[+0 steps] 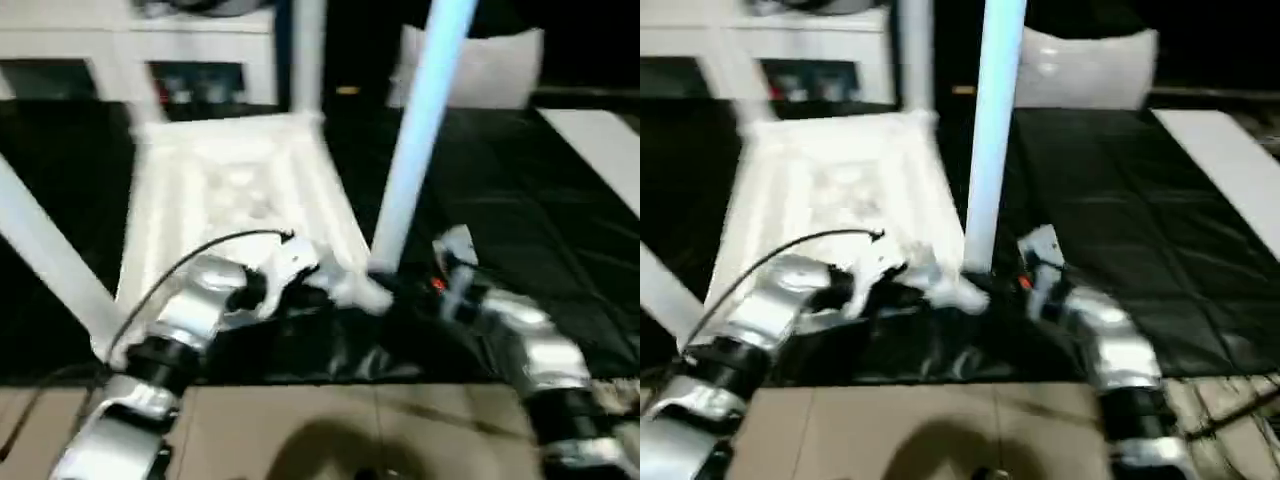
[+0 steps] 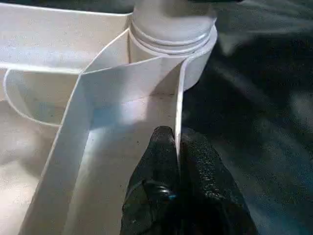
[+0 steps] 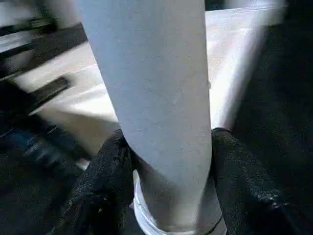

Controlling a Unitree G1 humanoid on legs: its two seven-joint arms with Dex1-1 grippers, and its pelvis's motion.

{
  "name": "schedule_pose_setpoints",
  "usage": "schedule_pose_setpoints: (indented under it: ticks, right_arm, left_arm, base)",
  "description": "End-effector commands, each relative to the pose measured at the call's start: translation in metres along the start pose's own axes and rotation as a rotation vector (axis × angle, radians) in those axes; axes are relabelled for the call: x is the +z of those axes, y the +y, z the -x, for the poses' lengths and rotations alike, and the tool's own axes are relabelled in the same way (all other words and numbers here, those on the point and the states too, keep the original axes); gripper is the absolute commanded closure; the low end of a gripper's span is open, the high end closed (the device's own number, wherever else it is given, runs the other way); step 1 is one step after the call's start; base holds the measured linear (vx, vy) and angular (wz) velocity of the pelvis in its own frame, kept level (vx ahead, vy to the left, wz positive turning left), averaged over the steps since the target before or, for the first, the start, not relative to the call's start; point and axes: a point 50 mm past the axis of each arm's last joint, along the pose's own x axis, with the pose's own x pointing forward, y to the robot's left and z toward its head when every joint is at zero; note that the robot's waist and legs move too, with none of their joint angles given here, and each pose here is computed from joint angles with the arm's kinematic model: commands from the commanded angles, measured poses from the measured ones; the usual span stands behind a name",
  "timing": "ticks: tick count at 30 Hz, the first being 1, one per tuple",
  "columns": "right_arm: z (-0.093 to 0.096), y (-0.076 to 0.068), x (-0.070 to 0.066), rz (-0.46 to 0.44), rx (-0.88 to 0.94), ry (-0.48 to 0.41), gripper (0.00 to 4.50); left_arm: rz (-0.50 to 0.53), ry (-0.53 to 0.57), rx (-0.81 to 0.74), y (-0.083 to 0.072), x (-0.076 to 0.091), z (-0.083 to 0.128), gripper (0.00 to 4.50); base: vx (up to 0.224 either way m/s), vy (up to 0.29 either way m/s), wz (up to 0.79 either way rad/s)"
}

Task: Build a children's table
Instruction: Rotate leg to tighten

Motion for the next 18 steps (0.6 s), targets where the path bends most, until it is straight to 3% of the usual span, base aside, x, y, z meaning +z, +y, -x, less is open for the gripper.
schedule_pose_setpoints:
  ticks: [1,4,8,9,10,12,15,18]
  right_arm:
    - [-0.043,0.049,-0.007,-0.073,0.11,0.028,2.53]
    - [-0.061,0.049,-0.001,-0.103,-0.095,0.008,2.53]
    - [-0.071,0.049,0.007,-0.106,-0.207,-0.041,2.53]
    - [-0.071,0.049,0.007,-0.106,-0.207,-0.041,1.97]
    - [-0.072,0.049,0.009,-0.094,-0.239,-0.058,1.83]
    - [-0.07,0.046,0.01,-0.096,-0.265,-0.077,1.83]
    - [-0.064,0.04,0.012,-0.074,-0.288,-0.099,1.47]
    - [-0.049,0.028,0.013,-0.011,-0.253,-0.137,1.25]
  left_arm:
    - [-0.005,-0.132,0.039,-0.011,0.035,-0.024,4.5]
    - [-0.007,-0.152,0.121,-0.01,0.045,-0.031,4.5]
    - [-0.019,-0.162,0.19,-0.008,0.052,-0.034,4.5]
    - [-0.019,-0.162,0.19,-0.008,0.052,-0.034,4.5]
    - [-0.018,-0.16,0.204,-0.007,0.053,-0.034,4.5]
    - [-0.022,-0.156,0.209,-0.006,0.053,-0.033,4.5]
    - [-0.032,-0.146,0.204,-0.005,0.049,-0.03,4.5]
    - [-0.048,-0.13,0.17,-0.003,0.039,-0.023,4.5]
  base:
    - [0.0,0.0,0.0]
    - [0.0,0.0,0.0]
    - [0.0,0.0,0.0]
    - [0.0,0.0,0.0]
    - [0.0,0.0,0.0]
    - [0.0,0.0,0.0]
    - [0.0,0.0,0.0]
    - [0.0,0.0,0.0]
